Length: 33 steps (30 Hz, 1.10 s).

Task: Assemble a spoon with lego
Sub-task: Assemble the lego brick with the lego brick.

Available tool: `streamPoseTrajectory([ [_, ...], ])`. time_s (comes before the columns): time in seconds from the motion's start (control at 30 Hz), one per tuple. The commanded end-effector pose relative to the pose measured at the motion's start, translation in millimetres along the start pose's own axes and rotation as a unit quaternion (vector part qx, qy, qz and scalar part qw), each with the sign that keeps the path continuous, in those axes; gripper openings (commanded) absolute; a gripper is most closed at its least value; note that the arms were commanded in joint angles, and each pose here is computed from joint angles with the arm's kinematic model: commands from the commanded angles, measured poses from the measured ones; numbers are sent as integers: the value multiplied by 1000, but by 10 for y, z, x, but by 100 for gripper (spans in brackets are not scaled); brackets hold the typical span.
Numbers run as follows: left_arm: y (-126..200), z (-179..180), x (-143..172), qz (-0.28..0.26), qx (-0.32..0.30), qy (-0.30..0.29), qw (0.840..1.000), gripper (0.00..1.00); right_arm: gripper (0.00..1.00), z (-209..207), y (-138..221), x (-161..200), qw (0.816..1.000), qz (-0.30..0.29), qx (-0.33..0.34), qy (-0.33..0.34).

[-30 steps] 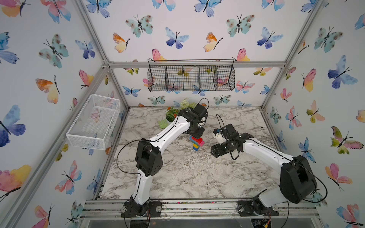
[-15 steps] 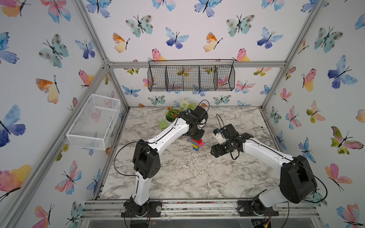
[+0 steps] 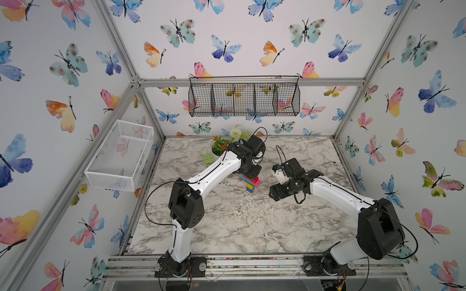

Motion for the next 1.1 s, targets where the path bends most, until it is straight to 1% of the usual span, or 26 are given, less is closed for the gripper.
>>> streamPoseTrajectory([
  [0.0, 74, -36, -55, -13, 5, 2, 1000, 22, 86, -11, -53, 31, 1000, 11, -5, 3],
  [0.17, 111, -34, -19, -16, 6, 5, 1000, 22, 86, -9, -46, 37, 1000, 9, -6, 2],
  [0.37, 36, -25, 7, -4, 2, 6, 1000, 22, 86, -8, -33, 39, 1000, 9, -6, 2],
  [1.07, -47, -12, 35, 9, -2, 4, 1000, 22, 86, -7, -12, 40, 1000, 7, -4, 3],
])
Point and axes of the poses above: each gripper's point midway between its finger pads, its own y axis back along the fingers, its own z axis along the line the jaws close on, x = y × z, the point moved 10 cm from there along y, back along the fingers, and after that the axes turned 1 degree about -y, right-handed, at the moved point
